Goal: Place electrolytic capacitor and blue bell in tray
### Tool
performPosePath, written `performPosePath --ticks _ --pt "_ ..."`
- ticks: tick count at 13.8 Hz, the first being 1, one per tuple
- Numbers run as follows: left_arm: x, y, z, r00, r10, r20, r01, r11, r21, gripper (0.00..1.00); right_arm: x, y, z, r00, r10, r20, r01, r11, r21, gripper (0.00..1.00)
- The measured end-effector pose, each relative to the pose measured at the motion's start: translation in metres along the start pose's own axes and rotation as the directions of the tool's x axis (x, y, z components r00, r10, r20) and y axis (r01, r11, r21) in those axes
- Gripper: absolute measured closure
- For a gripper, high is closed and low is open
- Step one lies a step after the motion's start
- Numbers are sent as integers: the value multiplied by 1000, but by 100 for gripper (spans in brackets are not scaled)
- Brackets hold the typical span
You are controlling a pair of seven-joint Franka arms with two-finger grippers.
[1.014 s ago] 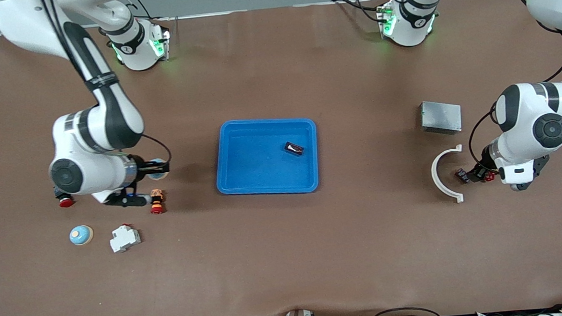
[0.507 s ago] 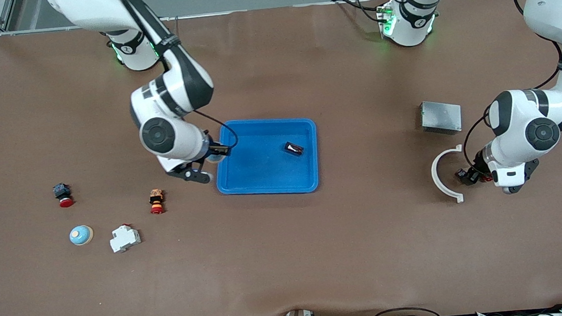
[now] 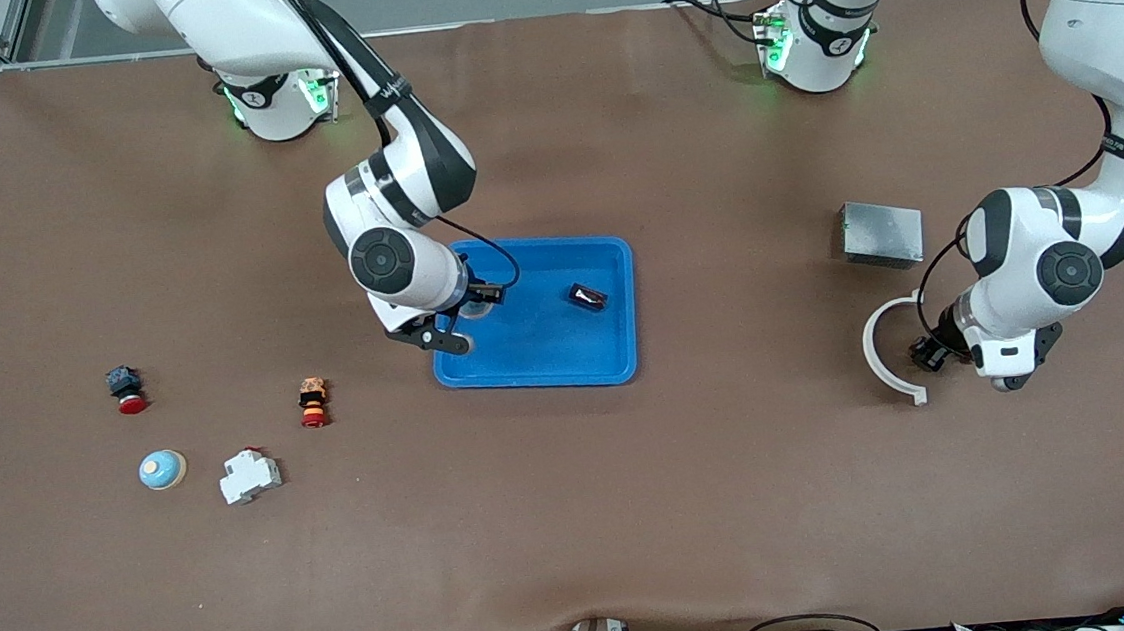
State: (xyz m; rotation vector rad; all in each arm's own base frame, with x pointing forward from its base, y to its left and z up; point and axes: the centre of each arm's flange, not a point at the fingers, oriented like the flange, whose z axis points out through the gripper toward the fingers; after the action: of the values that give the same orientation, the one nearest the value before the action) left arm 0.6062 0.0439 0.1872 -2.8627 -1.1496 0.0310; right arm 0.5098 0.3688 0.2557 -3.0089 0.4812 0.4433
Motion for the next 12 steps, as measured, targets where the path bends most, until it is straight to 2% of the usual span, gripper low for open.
performPosePath --ticks 1,4,7,10,12 --pt "0 0 0 1000 -1 -1 1 1000 -1 67 -5 -4 4 1000 -9 2 9 1000 -5 34" --pt "1 3 -5 999 -40 -6 40 999 -8 67 -15 -11 14 1000 -28 5 28 999 -17 34" --pt "-14 25 -38 997 -71 -9 71 997 -6 67 -14 -7 24 1000 -24 -8 24 1000 -12 34" --pt "-53 61 -94 993 -119 -4 119 992 39 67 -23 -7 44 997 -35 -62 36 999 15 34" --pt "-94 90 -116 983 -184 2 184 982 44 67 -32 -7 57 996 -47 -77 48 999 15 34"
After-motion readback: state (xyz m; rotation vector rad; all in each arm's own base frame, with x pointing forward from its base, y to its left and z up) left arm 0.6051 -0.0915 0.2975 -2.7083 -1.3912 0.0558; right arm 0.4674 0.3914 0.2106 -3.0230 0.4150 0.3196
